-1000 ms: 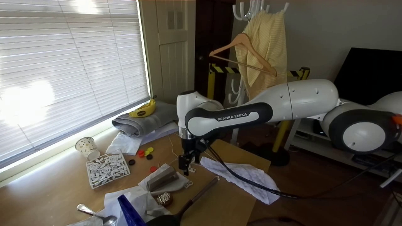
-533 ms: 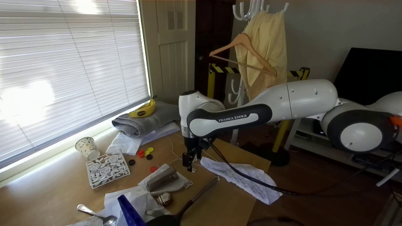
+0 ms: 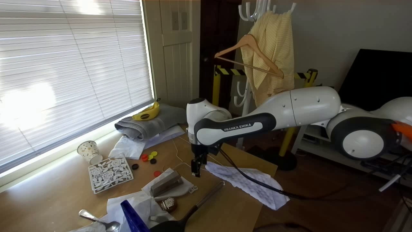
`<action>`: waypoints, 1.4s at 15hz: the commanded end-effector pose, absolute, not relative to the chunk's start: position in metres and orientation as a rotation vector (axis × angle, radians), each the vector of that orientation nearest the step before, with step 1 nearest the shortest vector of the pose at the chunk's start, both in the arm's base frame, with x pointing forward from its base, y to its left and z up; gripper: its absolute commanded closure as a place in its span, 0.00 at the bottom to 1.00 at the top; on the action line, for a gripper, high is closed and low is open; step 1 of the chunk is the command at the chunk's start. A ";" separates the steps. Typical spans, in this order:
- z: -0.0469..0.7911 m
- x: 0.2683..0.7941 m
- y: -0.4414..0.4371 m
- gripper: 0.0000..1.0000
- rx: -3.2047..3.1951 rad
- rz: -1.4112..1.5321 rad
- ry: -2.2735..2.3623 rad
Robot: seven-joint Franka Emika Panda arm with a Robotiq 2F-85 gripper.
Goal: Pick up the clothing hanger on the table and hang it on the coat rack
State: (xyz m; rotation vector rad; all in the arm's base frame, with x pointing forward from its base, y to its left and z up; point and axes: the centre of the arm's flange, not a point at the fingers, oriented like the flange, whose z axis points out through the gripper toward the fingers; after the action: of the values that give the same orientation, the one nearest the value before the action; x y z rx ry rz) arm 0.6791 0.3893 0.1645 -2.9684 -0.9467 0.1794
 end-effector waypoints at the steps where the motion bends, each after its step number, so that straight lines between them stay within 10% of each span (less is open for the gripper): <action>1: 0.160 0.677 0.382 0.34 -2.952 0.124 -0.998; 10: 0.165 0.679 0.380 0.98 -2.944 0.059 -0.999; 21: 0.216 0.683 0.366 0.99 -2.951 -0.102 -0.851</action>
State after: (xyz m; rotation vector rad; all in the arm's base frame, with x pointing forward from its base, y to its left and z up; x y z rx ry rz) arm 0.6985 0.3814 0.1790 -2.9545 -0.9426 0.0006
